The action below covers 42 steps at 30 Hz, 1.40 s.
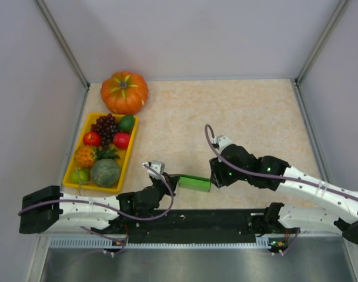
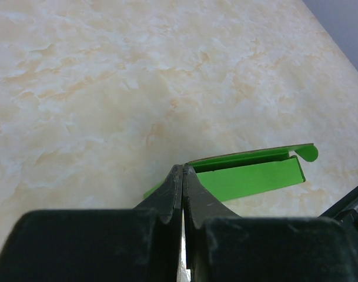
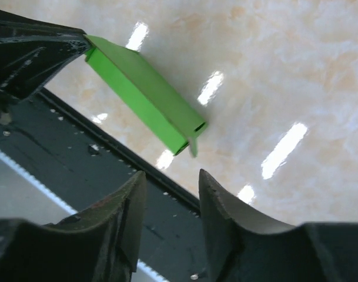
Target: Fold the paper box
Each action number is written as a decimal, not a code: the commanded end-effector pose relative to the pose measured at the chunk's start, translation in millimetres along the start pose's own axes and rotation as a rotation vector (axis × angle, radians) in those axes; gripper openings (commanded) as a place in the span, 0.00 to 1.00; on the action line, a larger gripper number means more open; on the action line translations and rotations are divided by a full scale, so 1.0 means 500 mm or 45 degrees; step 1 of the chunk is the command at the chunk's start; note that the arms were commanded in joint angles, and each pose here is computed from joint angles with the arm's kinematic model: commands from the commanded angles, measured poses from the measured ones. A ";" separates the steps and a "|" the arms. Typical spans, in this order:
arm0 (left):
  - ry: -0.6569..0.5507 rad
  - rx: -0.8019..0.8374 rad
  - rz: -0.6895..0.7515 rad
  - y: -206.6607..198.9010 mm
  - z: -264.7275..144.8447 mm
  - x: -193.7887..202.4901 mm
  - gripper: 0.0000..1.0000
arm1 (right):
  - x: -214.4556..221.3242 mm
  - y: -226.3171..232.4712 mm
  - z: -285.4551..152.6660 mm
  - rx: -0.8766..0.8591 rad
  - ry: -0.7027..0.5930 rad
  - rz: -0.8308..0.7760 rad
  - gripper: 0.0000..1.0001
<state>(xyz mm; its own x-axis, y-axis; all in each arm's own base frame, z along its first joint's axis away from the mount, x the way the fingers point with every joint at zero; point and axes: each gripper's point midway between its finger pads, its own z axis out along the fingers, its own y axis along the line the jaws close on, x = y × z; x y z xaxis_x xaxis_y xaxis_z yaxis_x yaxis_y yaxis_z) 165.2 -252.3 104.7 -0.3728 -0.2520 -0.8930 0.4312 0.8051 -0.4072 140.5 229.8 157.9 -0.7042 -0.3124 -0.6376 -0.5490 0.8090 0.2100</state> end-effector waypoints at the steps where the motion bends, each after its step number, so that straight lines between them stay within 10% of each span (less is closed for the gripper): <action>1: 0.148 -0.070 0.143 0.035 -0.013 0.066 0.00 | 0.061 0.009 -0.027 -0.068 0.128 0.175 0.35; 26: 0.147 -0.070 0.169 0.021 -0.013 0.059 0.00 | 0.018 -0.011 0.056 0.093 0.161 -0.034 0.30; 42: 0.142 -0.060 0.161 0.015 -0.015 0.057 0.00 | 0.012 -0.021 0.078 0.150 0.156 -0.034 0.03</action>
<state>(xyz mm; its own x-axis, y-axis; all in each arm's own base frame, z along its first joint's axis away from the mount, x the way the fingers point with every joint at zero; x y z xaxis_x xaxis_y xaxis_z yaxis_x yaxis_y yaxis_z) 161.6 -256.6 106.0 -0.3680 -0.2294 -0.9011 0.4135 0.8276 -0.3795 144.7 225.7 107.9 -0.7574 -0.4309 -0.4906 -0.5337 0.8414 0.0849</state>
